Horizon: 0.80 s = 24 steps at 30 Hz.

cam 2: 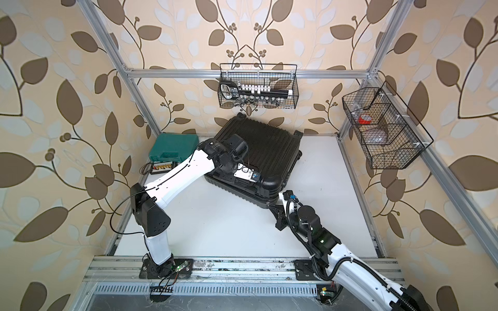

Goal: Close the suitcase zippers
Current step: Adjust the suitcase at the center of the board.

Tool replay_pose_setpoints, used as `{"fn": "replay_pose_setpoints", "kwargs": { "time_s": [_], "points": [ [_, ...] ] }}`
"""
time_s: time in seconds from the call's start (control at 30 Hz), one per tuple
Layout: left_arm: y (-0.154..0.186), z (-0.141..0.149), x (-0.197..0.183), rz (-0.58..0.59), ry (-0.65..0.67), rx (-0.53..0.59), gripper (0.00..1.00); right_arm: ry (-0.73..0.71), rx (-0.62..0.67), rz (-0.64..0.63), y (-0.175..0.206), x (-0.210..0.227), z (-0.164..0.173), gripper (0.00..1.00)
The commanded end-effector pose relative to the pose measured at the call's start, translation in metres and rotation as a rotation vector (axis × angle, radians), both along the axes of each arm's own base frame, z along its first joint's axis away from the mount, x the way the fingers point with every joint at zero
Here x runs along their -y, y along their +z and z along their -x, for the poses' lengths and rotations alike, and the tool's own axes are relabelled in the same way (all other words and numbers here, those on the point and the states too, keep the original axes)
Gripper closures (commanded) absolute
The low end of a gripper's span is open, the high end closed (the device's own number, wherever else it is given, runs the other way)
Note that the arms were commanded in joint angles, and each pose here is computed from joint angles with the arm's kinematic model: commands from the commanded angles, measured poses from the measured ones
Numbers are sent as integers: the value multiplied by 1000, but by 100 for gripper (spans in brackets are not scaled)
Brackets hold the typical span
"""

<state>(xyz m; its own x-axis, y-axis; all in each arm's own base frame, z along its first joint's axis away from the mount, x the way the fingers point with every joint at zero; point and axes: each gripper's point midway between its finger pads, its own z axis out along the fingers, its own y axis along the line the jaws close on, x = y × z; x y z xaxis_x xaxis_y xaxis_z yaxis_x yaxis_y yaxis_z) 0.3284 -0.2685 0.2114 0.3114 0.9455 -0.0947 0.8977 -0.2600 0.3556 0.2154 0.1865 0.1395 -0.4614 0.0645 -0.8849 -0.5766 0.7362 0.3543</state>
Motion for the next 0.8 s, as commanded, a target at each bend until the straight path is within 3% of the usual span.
{"fn": "replay_pose_setpoints", "kwargs": {
  "time_s": [0.0,0.6,0.77],
  "points": [
    [104,-47,37,359,176,298,87,185,29,-50,9,-27,24,100],
    [82,-13,86,448,330,149,91,158,69,-19,10,-37,14,100],
    [97,2,108,554,347,65,90,122,86,-5,6,-34,8,100]
  ]
}}
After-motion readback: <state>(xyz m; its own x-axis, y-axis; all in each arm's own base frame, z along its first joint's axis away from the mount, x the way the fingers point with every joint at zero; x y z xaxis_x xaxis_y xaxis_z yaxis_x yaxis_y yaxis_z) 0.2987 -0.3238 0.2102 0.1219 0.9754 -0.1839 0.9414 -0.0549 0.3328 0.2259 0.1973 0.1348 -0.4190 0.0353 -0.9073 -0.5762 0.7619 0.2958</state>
